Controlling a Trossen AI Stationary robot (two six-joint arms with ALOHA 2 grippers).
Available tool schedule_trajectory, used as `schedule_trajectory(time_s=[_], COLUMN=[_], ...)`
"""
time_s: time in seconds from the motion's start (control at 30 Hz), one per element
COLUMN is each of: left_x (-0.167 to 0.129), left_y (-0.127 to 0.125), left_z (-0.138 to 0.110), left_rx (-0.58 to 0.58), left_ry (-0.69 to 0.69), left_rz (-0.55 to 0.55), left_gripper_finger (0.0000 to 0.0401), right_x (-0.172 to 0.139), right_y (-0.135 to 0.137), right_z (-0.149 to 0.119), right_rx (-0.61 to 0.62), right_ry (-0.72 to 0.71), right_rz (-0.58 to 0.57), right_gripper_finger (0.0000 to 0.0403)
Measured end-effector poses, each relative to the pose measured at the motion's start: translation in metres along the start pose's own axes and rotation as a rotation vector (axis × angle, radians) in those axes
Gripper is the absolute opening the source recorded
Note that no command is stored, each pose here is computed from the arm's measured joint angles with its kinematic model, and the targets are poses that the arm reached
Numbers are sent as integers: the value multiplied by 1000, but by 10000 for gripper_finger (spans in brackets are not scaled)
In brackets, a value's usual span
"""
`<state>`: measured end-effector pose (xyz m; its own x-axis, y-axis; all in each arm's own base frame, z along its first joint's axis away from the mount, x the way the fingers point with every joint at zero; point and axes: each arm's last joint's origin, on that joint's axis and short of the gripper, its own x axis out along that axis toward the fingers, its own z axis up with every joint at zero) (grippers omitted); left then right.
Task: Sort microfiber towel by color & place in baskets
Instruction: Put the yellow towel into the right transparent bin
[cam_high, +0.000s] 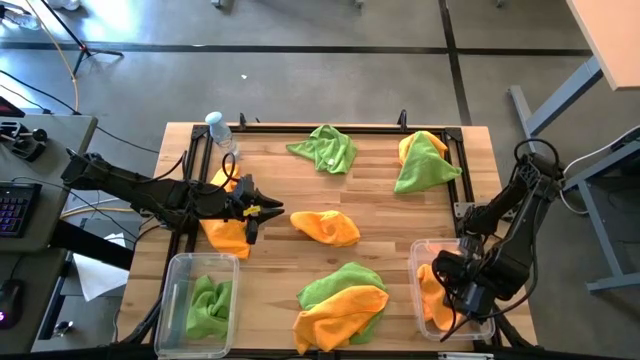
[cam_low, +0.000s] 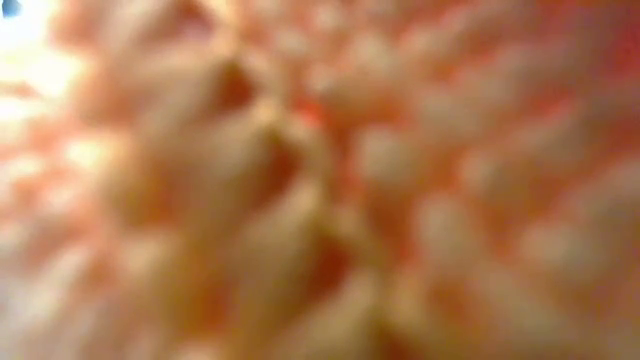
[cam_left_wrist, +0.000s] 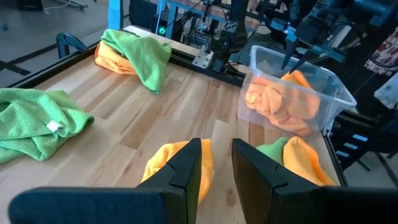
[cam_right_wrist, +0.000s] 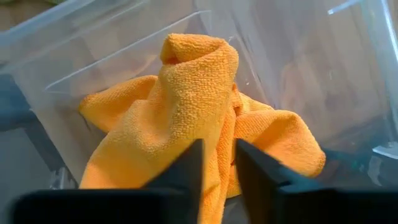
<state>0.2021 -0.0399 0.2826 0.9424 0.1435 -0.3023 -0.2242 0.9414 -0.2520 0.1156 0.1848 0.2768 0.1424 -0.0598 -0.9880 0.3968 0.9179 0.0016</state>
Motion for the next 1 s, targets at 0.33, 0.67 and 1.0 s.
schedule_trajectory(time_s=[0.33,0.67,1.0], left_x=[1,5,2], left_y=[4,26,30], left_z=[0,-6,10], left_rx=[-33,-143,-161], left_ry=[9,96,123], left_rz=[22,163,228], left_gripper_finger=[76,76,73], right_x=[-7,-30,-54], right_y=[-5,-52,-102], right_z=[21,63,74], right_rx=[-74,-154,-193], right_ry=[-258,-464,-611], right_rz=[14,-65,-52], right_gripper_finger=[3,1,0])
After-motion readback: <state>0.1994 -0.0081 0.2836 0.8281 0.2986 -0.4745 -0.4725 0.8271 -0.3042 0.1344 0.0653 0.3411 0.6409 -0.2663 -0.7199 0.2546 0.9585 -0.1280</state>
